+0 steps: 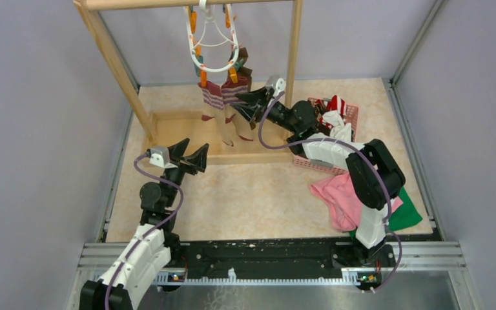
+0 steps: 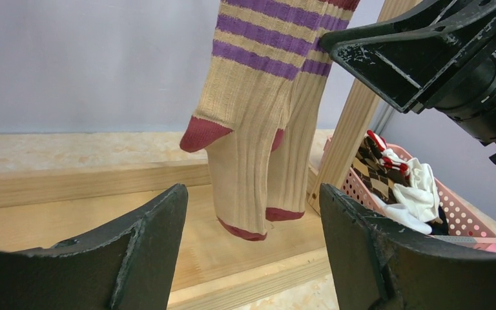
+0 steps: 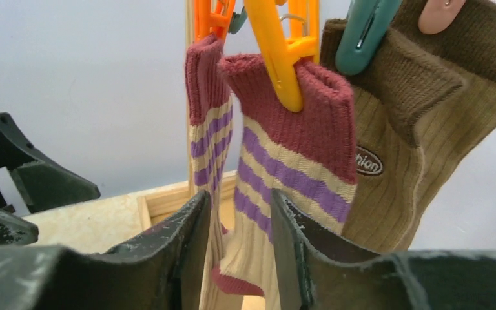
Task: Clip the socks to the hanger
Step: Adjust the hanger on the clothesline.
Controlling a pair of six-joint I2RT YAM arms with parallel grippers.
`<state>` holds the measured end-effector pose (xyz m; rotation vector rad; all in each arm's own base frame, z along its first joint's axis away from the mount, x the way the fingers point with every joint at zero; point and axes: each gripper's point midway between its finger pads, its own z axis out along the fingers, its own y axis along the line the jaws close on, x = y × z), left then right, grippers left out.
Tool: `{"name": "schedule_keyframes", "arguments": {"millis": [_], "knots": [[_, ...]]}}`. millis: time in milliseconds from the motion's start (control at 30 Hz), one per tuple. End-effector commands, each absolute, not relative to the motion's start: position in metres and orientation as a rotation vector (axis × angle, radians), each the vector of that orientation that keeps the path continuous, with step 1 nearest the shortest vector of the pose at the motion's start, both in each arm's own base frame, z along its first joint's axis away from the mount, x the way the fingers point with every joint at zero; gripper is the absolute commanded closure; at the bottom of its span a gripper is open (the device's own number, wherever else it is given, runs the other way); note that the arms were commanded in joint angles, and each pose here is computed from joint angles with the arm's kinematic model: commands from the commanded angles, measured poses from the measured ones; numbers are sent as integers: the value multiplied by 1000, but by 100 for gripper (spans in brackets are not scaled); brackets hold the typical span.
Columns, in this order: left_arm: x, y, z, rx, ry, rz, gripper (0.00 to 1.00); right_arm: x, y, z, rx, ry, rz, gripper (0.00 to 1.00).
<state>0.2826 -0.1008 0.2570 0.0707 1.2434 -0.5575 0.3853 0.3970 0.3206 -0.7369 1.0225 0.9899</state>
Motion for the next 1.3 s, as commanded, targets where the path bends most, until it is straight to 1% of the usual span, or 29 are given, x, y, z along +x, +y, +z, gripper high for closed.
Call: {"name": "schedule_keyframes", "arguments": {"millis": [0,100,167,300,367,467,500,567,600,700,733,800,833,933,1033,1100,1167,1233,1267], "knots": [[279,-101,265,84,1205,-559,19,367,398,366,-778,884,1033,54],[277,-102,266,89,1203,-564,19,366,408,371,-790,865,1038,47],[276,-102,266,89,1200,-565,18,367,415,373,-792,859,1043,45],[275,-102,268,91,1197,-568,17,370,427,376,-796,854,1055,45],[274,-102,267,91,1198,-571,17,371,434,378,-799,856,1062,47],[274,-103,267,92,1200,-575,17,371,440,379,-804,855,1074,56],[274,-102,267,91,1198,-574,17,371,441,379,-804,858,1076,62],[274,-102,266,90,1201,-572,17,372,441,378,-802,865,1077,78],[274,-102,266,89,1202,-571,17,371,440,379,-800,864,1072,82],[273,-102,266,88,1201,-571,17,369,436,380,-795,859,1061,88],[273,-102,266,89,1200,-571,17,368,435,380,-797,859,1062,88],[273,-102,266,90,1201,-572,17,364,435,380,-808,856,1071,88],[273,-102,266,90,1201,-572,17,363,435,379,-814,857,1076,85],[272,-102,267,90,1197,-572,17,359,436,374,-825,861,1092,70],[272,-101,268,88,1195,-571,17,360,438,369,-828,870,1104,63],[271,-102,269,90,1194,-574,17,361,440,368,-828,874,1111,60],[271,-102,269,89,1195,-574,17,365,443,368,-823,885,1108,60],[271,-102,268,89,1195,-575,17,368,446,368,-819,887,1108,60],[271,-102,268,89,1196,-575,17,369,447,369,-815,886,1111,63]]}}
